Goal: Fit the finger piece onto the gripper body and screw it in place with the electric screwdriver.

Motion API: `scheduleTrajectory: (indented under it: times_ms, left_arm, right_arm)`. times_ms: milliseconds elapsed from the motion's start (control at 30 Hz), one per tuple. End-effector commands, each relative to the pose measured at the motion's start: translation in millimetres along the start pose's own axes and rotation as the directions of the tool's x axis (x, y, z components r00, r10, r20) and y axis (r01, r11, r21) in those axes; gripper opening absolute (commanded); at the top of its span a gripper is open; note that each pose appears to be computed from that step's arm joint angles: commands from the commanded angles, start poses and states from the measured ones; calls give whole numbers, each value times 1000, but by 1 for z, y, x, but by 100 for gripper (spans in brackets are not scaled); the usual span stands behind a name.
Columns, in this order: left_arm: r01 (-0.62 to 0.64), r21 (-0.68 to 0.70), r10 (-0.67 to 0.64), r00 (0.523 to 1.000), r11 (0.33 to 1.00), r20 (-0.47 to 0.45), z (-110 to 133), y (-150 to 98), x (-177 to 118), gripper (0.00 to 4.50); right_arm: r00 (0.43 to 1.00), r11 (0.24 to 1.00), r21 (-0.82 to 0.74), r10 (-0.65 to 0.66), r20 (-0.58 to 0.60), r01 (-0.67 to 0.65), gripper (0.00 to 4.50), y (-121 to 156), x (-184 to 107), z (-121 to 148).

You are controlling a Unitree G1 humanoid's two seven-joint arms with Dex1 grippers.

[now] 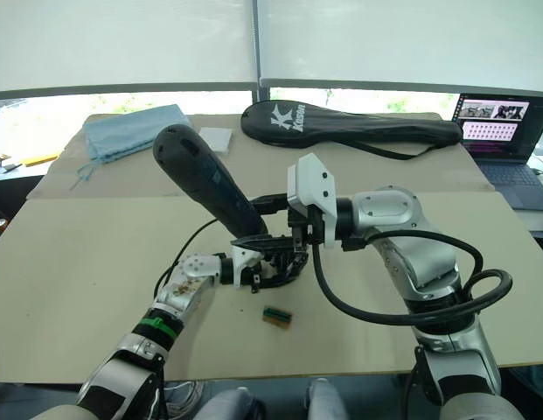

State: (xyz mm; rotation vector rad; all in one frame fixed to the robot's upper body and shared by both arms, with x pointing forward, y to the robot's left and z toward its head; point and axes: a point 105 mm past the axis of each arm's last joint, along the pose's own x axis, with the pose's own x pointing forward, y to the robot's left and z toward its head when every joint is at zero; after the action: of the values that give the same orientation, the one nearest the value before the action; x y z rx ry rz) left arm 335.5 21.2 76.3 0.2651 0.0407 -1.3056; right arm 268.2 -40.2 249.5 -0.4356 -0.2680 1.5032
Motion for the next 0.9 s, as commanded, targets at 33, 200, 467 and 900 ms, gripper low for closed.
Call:
scheduleTrajectory:
  times_ms: [33, 200, 467, 900]
  left_arm:
    - [-19, 54, 15, 996, 998, 87, 29, 9, 0, 228]
    - [-22, 53, 17, 996, 998, 85, 29, 10, 0, 228]
    - [-24, 51, 19, 996, 998, 86, 30, 11, 0, 228]
    - [-23, 52, 19, 996, 998, 85, 30, 11, -1, 228]
  right_arm:
    - [999, 999, -39, -11, 37, 13, 190, 0, -1, 11]
    - [999, 999, -33, -14, 39, 15, 190, -1, 0, 11]
    - [999, 1000, -26, -11, 49, 12, 190, -1, 3, 13]
    - [998, 999, -39, -17, 53, 19, 190, -3, 2, 19]
